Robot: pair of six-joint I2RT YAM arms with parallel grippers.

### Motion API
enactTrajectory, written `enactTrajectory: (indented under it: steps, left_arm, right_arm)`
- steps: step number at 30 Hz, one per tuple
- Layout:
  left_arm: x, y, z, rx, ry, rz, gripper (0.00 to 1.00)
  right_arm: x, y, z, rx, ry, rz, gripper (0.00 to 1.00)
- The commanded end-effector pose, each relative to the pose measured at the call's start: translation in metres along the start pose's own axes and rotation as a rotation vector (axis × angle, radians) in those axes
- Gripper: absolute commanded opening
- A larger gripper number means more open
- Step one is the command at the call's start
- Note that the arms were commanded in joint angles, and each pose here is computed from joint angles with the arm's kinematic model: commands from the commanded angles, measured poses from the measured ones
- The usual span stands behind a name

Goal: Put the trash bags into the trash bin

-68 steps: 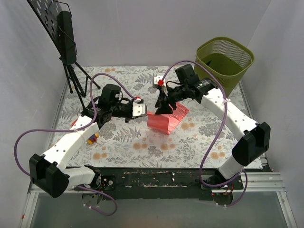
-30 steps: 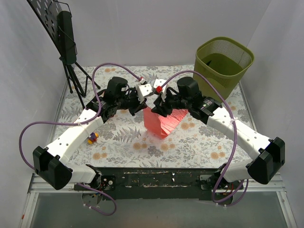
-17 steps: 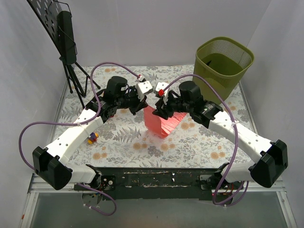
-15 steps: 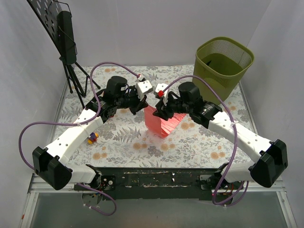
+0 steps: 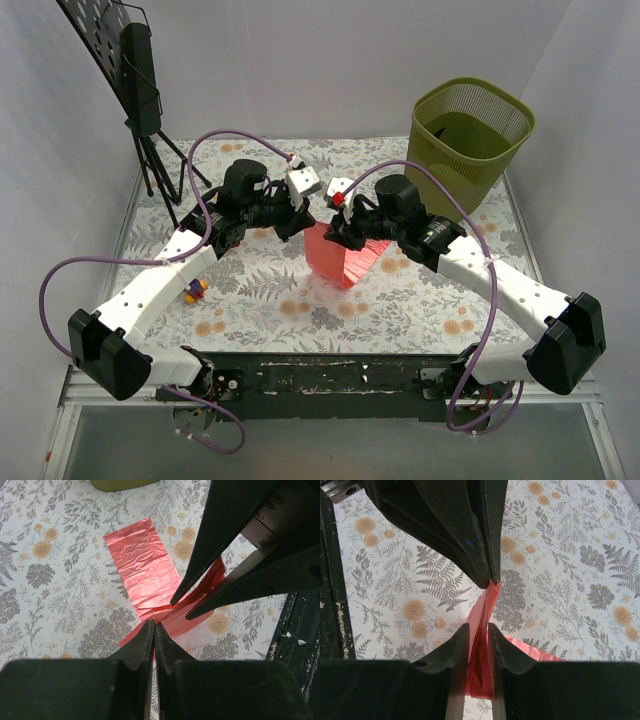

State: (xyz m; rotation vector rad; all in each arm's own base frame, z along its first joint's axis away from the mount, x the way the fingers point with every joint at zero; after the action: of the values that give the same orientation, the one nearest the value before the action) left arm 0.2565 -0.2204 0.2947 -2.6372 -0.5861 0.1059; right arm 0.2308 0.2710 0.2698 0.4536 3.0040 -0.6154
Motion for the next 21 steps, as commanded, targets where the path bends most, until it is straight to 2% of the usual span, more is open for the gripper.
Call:
enactTrajectory:
  steps: [1, 8, 10, 11, 12, 14, 15, 16, 19, 21]
  left_arm:
    - [-0.005, -0.013, -0.020, -0.069, 0.040, 0.009, 0.00]
    - [-0.008, -0.014, -0.017, -0.068, 0.044, 0.024, 0.00]
    - [-0.008, -0.014, -0.017, -0.069, 0.042, 0.025, 0.00]
    - [-0.008, -0.013, -0.015, -0.067, 0.040, 0.026, 0.00]
    - [-0.009, -0.013, -0.014, -0.068, 0.039, 0.026, 0.00]
    - [-0.009, -0.013, -0.012, -0.072, 0.041, 0.025, 0.24]
    - [-0.009, -0.013, -0.012, -0.076, 0.050, 0.023, 0.31]
    - [-0.010, -0.012, -0.007, -0.072, 0.058, 0.027, 0.32]
    - [-0.011, -0.011, -0.002, -0.081, 0.083, 0.035, 0.33]
    - [-0.013, -0.010, -0.001, -0.090, 0.092, 0.054, 0.23]
  right_arm:
    - [-0.007, -0.002, -0.026, -0.083, -0.034, 0.030, 0.26]
    - [-0.008, -0.003, -0.025, -0.082, -0.030, 0.047, 0.27]
    - [-0.008, -0.002, -0.026, -0.088, -0.034, 0.041, 0.09]
    - [-0.008, -0.003, -0.028, -0.094, -0.039, 0.037, 0.03]
    - [-0.007, -0.005, -0.030, -0.103, -0.044, 0.027, 0.01]
    - [-0.007, -0.008, -0.034, -0.117, -0.054, 0.008, 0.01]
    - [-0.007, -0.010, -0.037, -0.124, -0.061, -0.002, 0.01]
    - [-0.006, -0.012, -0.038, -0.123, -0.063, -0.010, 0.01]
    - [-0.004, -0.016, -0.040, -0.123, -0.076, -0.037, 0.01]
    - [-0.003, -0.016, -0.039, -0.119, -0.069, -0.042, 0.01]
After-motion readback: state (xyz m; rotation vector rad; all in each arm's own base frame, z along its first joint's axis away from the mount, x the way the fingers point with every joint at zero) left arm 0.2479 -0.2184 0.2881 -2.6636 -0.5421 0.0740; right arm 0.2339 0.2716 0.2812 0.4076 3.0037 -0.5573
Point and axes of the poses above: each gripper's point midway between its finger pads, its own y axis out along the fingers, its own x axis along the line the jaws close on, z = x × y, the point moved 6 cm from there along -y, back along the fingers
